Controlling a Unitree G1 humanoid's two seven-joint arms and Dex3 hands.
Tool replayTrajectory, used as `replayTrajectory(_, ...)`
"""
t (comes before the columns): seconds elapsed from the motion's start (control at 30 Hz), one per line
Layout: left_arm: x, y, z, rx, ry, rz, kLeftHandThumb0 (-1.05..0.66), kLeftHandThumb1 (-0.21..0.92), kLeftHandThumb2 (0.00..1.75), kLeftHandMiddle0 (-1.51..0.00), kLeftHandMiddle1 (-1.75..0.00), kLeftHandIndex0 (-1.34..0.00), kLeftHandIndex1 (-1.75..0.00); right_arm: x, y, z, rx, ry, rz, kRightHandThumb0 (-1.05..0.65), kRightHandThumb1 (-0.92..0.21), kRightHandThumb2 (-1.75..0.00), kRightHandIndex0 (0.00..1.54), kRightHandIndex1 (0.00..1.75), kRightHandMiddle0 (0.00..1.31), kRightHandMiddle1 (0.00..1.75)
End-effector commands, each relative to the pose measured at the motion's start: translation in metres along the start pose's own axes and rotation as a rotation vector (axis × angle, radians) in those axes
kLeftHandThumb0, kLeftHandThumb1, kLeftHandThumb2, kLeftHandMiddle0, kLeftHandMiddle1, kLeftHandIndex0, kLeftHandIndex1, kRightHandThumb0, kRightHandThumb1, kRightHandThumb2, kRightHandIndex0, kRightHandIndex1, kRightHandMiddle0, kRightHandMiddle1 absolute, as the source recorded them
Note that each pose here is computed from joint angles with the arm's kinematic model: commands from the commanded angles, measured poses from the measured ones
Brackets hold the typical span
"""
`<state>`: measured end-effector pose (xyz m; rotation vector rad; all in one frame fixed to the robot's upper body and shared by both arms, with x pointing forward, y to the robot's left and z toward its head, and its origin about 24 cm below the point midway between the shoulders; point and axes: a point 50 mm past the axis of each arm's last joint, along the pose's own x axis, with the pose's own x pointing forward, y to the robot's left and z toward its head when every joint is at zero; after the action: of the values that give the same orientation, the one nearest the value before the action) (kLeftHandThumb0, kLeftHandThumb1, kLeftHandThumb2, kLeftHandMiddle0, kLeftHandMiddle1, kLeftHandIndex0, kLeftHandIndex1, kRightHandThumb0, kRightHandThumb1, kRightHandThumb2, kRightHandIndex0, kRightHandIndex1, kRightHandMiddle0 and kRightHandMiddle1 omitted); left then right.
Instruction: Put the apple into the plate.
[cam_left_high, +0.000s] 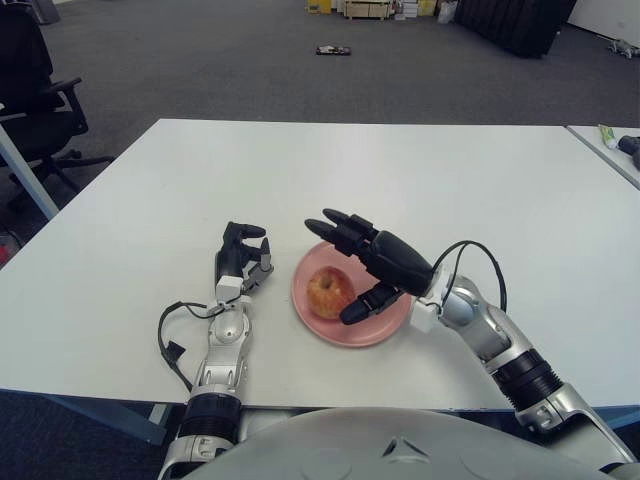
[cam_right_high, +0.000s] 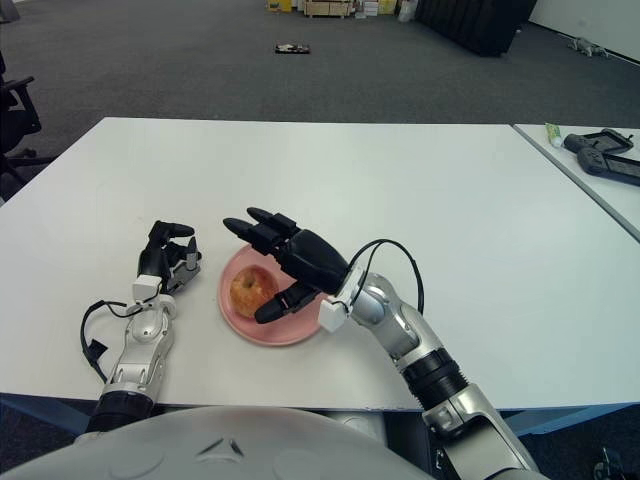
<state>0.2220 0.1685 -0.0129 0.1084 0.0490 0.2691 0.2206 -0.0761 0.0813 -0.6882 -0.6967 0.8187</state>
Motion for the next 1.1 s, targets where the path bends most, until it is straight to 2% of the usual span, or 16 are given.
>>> replayTrajectory(0.0, 0.0, 0.001, -0.001, 0.007, -0.017, -0.009, -0.38, 0.74, 0.79, -0.62, -1.71, -0.31, -1.75, -0.004, -0.011, 0.001, 0.029, 0.003, -0.057, -1.05, -0.92, -0.37, 0.0, 0.0, 0.0, 0.0)
replayTrajectory(0.07, 0.0, 0.001, -0.001, -0.004, -0.036, -0.013, -0.37, 0.74, 0.79, -0.63, -1.72, -0.31, -1.75, -0.005, -0.013, 0.0, 0.046, 0.013, -0.073, -1.05, -0.92, -0.39, 0.0, 0.0, 0.0, 0.0)
replayTrajectory(0.23, 0.001, 0.002, -0.003, -0.028, -0.056, -0.037, -0.39, 0.66, 0.89, -0.68, -1.74, -0.36, -1.75, -0.019, -0.022, -0.003, 0.101, 0.073, -0.163, -1.05, -0.92, -0.41, 0.0, 0.0, 0.0, 0.0)
replayTrajectory(0.27, 0.001, 0.002, -0.004, -0.031, -0.057, -0.038, -0.39, 0.64, 0.91, -0.69, -1.74, -0.37, -1.75, -0.022, -0.023, -0.003, 0.115, 0.09, -0.187, -1.05, -0.92, -0.52, 0.0, 0.0, 0.0, 0.0)
replayTrajectory(0.37, 0.002, 0.002, -0.005, -0.037, -0.06, -0.035, -0.4, 0.62, 0.94, -0.7, -1.75, -0.38, -1.75, -0.03, -0.019, -0.004, 0.191, 0.163, -0.276, -1.05, -0.92, -0.7, 0.0, 0.0, 0.0, 0.0)
replayTrajectory(0.5, 0.002, 0.003, -0.007, -0.021, -0.057, -0.029, -0.4, 0.6, 0.96, -0.72, -1.75, -0.39, -1.75, -0.038, -0.017, -0.012, 0.306, 0.24, -0.504, -1.05, -0.92, -0.86, 0.05, 0.02, 0.01, 0.0)
replayTrajectory(0.57, 0.002, 0.003, -0.007, -0.017, -0.056, -0.028, -0.4, 0.6, 0.96, -0.72, -1.75, -0.4, -1.75, -0.036, -0.018, -0.017, 0.342, 0.232, -0.593, -1.05, -0.92, -0.88, 0.09, 0.08, 0.0, 0.19)
replayTrajectory(0.6, 0.002, 0.003, -0.008, -0.015, -0.056, -0.028, -0.4, 0.6, 0.97, -0.72, -1.75, -0.4, -1.75, -0.035, -0.018, -0.02, 0.353, 0.229, -0.628, -1.0, -0.92, -0.87, 0.11, 0.18, 0.0, 0.37)
replayTrajectory(0.63, 0.002, 0.003, -0.008, -0.014, -0.056, -0.028, -0.4, 0.6, 0.97, -0.72, -1.75, -0.4, -1.75, -0.034, -0.018, -0.022, 0.361, 0.224, -0.661, -0.98, -0.92, -0.87, 0.1, 0.24, 0.0, 0.44)
replayTrajectory(0.7, 0.002, 0.004, -0.008, -0.013, -0.057, -0.027, -0.4, 0.6, 0.97, -0.73, -1.75, -0.4, -1.75, -0.034, -0.018, -0.022, 0.377, 0.213, -0.717, -0.91, -0.92, -0.85, 0.07, 0.48, 0.0, 0.68)
replayTrajectory(0.77, 0.002, 0.004, -0.008, -0.013, -0.057, -0.027, -0.4, 0.6, 0.97, -0.73, -1.75, -0.4, -1.75, -0.035, -0.018, -0.022, 0.394, 0.206, -0.786, -0.87, -0.92, -0.84, 0.08, 0.63, 0.0, 0.84)
replayTrajectory(0.8, 0.002, 0.004, -0.008, -0.013, -0.057, -0.027, -0.4, 0.6, 0.97, -0.73, -1.75, -0.4, -1.75, -0.036, -0.018, -0.022, 0.4, 0.205, -0.817, -0.82, -0.92, -0.83, 0.1, 0.74, 0.0, 0.99)
replayTrajectory(0.9, 0.002, 0.004, -0.008, -0.016, -0.056, -0.031, -0.4, 0.61, 0.95, -0.72, -1.75, -0.39, -1.75, -0.041, -0.015, -0.022, 0.432, 0.195, -0.953, -0.72, -0.92, -0.82, 0.21, 0.95, 0.06, 1.24)
replayTrajectory(1.07, 0.002, 0.004, -0.009, -0.015, -0.057, -0.033, -0.39, 0.63, 0.93, -0.71, -1.75, -0.38, -1.75, -0.049, -0.011, -0.028, 0.445, 0.204, -1.045, -0.63, -0.92, -0.81, 0.32, 1.2, 0.19, 1.47)
